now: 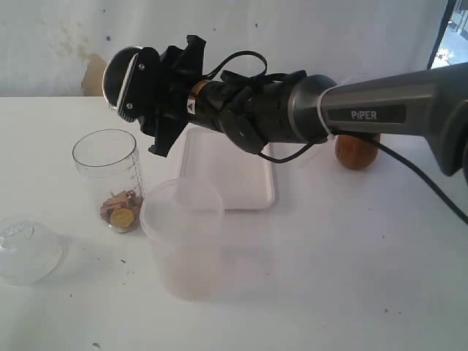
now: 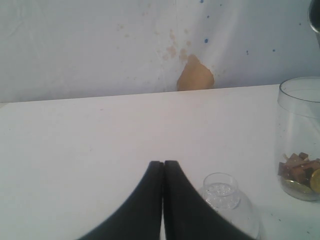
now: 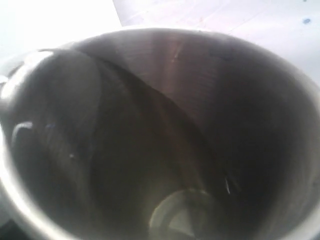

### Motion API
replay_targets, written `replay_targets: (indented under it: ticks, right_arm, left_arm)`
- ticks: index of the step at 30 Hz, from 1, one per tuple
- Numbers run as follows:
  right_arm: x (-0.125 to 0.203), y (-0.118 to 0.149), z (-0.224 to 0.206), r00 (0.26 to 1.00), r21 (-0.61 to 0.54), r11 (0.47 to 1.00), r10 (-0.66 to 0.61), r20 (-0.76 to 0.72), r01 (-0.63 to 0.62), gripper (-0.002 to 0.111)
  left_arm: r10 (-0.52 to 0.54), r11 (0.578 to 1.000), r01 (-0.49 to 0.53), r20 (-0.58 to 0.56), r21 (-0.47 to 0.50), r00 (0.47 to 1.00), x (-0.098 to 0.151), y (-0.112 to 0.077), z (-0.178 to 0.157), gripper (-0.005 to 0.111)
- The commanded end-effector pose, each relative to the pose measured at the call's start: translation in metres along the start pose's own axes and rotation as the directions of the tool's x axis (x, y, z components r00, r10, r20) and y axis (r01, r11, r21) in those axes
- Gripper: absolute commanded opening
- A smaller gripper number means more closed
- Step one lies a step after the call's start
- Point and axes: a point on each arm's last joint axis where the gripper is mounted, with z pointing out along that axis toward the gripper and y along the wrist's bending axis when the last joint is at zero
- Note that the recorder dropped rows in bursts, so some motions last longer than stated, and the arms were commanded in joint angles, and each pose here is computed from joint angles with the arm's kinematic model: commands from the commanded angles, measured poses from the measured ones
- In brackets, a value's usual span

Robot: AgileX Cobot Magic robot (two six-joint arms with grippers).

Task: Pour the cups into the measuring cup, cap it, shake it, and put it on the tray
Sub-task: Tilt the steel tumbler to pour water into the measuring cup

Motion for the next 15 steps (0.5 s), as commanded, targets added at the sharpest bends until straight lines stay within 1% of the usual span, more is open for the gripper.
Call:
replay_targets:
  ticks: [1, 7, 15]
  right_arm:
    - [-0.0187, -0.0105, -0.0054, 0.995, 0.061, 0.996, -0.065, 0.079, 0.061, 0.000]
    - [-0.0187, -0.0105, -0.0054, 0.994, 0.062, 0.996, -0.072, 0.079, 0.067, 0.000]
    - [-0.0187, -0.0105, -0.0054, 0.989, 0.066, 0.990, -0.131, 0.075, 0.126, 0.000]
  left_arm:
    - [-0.007, 1.000, 0.007, 0.011, 0.005, 1.000, 0.0004, -0.0004, 0.0000, 0.001]
    - [-0.007, 1.000, 0.007, 0.011, 0.005, 1.000, 0.0004, -0.0004, 0.0000, 0.001]
    - [-0.007, 1.000, 0.007, 0.011, 0.005, 1.000, 0.0004, -0.0004, 0.0000, 0.001]
